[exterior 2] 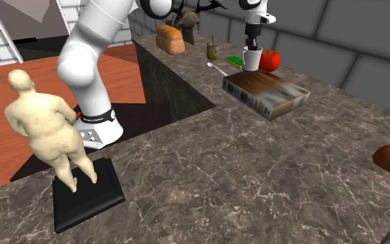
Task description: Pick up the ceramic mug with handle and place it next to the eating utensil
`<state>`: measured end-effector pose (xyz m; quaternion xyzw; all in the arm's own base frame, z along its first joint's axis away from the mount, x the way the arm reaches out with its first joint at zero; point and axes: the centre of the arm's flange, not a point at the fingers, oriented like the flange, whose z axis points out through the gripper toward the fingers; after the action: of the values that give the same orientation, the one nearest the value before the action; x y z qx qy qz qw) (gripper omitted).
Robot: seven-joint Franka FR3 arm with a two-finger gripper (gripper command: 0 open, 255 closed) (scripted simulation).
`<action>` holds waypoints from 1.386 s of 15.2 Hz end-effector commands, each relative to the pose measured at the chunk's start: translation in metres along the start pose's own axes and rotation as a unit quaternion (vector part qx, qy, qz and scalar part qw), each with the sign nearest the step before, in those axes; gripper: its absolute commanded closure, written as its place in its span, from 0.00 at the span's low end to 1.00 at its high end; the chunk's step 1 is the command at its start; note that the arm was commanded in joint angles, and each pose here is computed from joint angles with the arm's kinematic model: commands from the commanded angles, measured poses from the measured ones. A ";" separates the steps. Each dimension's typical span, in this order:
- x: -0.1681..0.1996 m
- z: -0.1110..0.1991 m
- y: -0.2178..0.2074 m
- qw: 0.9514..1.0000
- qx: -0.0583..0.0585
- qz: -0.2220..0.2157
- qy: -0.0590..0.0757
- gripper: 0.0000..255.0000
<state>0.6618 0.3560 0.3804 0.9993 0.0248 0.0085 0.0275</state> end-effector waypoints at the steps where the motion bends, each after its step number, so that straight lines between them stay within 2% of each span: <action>1: 0.000 0.020 0.002 1.000 -0.005 0.001 -0.008 1.00; 4: -0.001 0.020 0.002 1.000 -0.005 0.001 -0.008 1.00; 5: 0.000 0.003 -0.001 1.000 0.001 0.000 0.002 1.00; 6: 0.000 0.003 -0.001 1.000 0.001 0.000 0.002 0.00; 8: -0.015 -0.017 0.014 0.999 0.013 -0.051 0.008 0.00; 11: -0.035 -0.046 0.039 0.991 0.030 -0.127 0.016 0.00; 13: -0.046 -0.065 0.058 0.983 0.042 -0.178 0.022 0.00; 16: -0.059 -0.091 0.088 0.966 0.059 -0.251 0.030 0.00; 21: -0.058 -0.065 0.085 0.966 0.059 -0.251 0.030 0.00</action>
<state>0.6069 0.2736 0.4535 0.9606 0.2746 0.0299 -0.0306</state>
